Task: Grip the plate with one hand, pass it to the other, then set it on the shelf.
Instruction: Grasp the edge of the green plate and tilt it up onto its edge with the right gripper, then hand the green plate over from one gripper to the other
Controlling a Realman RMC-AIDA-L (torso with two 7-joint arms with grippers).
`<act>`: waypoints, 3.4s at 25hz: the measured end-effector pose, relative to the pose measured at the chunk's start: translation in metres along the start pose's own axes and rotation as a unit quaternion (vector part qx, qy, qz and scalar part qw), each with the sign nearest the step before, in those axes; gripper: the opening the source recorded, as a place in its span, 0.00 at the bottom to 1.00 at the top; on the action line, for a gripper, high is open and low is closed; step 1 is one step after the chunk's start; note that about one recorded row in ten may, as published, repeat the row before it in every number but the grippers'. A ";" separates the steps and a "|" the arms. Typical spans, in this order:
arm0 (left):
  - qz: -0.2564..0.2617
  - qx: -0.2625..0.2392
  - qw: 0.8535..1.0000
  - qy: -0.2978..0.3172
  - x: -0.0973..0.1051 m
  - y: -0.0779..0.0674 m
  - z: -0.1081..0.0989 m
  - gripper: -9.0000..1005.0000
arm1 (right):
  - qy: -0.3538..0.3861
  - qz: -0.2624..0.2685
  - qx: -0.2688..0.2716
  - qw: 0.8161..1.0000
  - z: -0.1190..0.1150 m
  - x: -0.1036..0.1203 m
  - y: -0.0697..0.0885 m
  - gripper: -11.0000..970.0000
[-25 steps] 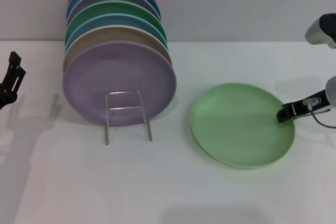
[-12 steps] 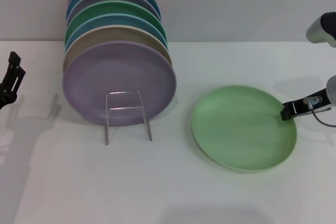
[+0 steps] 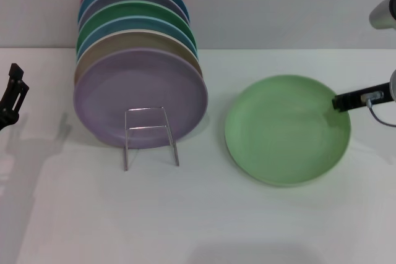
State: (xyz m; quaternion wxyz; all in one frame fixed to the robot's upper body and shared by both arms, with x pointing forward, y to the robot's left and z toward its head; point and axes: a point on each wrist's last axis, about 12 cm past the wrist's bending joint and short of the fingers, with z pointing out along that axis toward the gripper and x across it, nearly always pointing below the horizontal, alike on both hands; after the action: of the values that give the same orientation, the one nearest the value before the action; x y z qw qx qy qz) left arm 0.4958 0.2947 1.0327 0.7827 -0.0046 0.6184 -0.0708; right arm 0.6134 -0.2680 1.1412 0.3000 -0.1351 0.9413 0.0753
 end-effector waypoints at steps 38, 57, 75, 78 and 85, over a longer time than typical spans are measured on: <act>0.003 -0.004 1.000 0.006 0.002 0.003 -0.006 0.83 | -0.371 -0.124 0.140 0.910 -0.001 0.028 0.026 0.03; -0.013 0.025 0.998 -0.052 -0.010 -0.006 -0.050 0.83 | -0.520 -0.115 0.217 0.818 0.017 0.116 0.021 0.03; -0.036 0.171 0.985 -0.006 0.001 -0.049 -0.077 0.83 | -0.551 -0.146 0.155 0.807 0.012 0.170 0.068 0.03; -0.041 0.180 0.983 -0.002 0.002 -0.053 -0.077 0.83 | -0.554 -0.150 0.159 0.803 0.008 0.183 0.080 0.03; -0.057 0.194 0.979 0.025 0.008 -0.066 -0.078 0.83 | -0.554 -0.182 0.165 0.795 0.000 0.198 0.109 0.03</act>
State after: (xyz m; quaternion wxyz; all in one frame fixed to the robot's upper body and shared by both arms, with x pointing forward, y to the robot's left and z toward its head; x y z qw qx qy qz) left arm 0.4147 0.2345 1.0131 0.7477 0.1142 0.6108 -0.2340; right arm 0.4257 -0.2056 1.0318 0.7962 -0.1874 0.5704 -0.0750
